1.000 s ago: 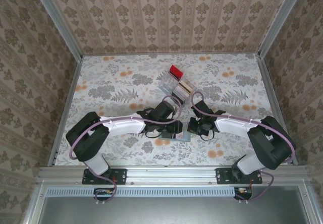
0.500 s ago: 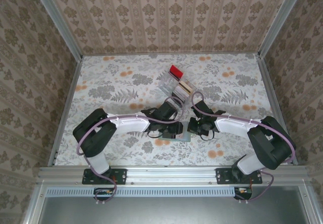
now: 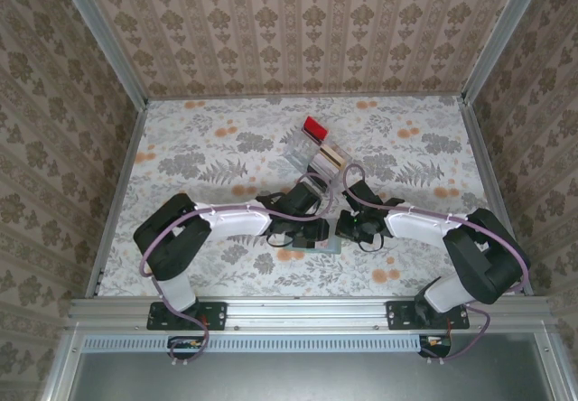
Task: Put the credit cards into the card holder
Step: Insert the credit card into the card slot.
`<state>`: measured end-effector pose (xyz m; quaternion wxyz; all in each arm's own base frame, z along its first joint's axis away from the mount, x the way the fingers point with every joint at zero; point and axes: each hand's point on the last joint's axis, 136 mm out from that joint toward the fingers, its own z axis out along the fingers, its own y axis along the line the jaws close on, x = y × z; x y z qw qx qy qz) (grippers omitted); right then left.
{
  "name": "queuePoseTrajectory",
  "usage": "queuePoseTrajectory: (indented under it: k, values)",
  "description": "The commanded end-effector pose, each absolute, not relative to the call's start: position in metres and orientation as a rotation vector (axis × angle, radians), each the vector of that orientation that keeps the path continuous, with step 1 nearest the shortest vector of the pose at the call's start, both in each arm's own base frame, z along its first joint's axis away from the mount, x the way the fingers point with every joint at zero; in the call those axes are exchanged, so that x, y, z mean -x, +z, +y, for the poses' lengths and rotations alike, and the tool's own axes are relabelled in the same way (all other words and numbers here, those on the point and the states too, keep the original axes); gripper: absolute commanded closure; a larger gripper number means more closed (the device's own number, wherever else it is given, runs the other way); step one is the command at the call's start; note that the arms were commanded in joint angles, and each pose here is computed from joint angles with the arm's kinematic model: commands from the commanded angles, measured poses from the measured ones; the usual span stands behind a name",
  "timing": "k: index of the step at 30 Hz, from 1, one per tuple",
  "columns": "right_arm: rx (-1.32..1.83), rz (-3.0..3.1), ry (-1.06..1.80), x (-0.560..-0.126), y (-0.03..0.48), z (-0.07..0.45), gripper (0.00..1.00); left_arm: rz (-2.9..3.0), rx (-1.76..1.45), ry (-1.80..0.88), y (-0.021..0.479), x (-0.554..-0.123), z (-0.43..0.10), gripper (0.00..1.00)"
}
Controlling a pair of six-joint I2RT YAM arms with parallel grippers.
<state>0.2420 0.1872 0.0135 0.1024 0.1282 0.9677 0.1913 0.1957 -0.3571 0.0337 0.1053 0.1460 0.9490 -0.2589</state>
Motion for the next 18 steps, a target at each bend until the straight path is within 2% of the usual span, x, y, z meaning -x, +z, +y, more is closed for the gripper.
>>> queuePoseTrajectory:
  k: [1, 5, 10, 14, 18]
  values:
    - [-0.413, 2.944, 0.446, -0.221, -0.013, 0.171, 0.85, 2.824, -0.404, -0.578, 0.031, -0.198, -0.328, 0.52]
    - [-0.410, 2.945, 0.446, -0.222, -0.014, 0.172, 0.85, 2.828, -0.372, -0.575, 0.031, -0.199, -0.319, 0.52]
    - [-0.413, 2.946, 0.451, -0.221, -0.014, 0.172, 0.85, 2.748, -0.424, -0.728, 0.057, -0.200, -0.339, 0.49]
    - [-0.411, 2.948, 0.448, -0.221, -0.014, 0.172, 0.85, 2.678, -0.456, -0.818, 0.079, -0.201, -0.352, 0.50]
    - [-0.412, 2.947, 0.449, -0.221, -0.014, 0.172, 0.85, 2.693, -0.453, -0.817, 0.078, -0.202, -0.356, 0.53]
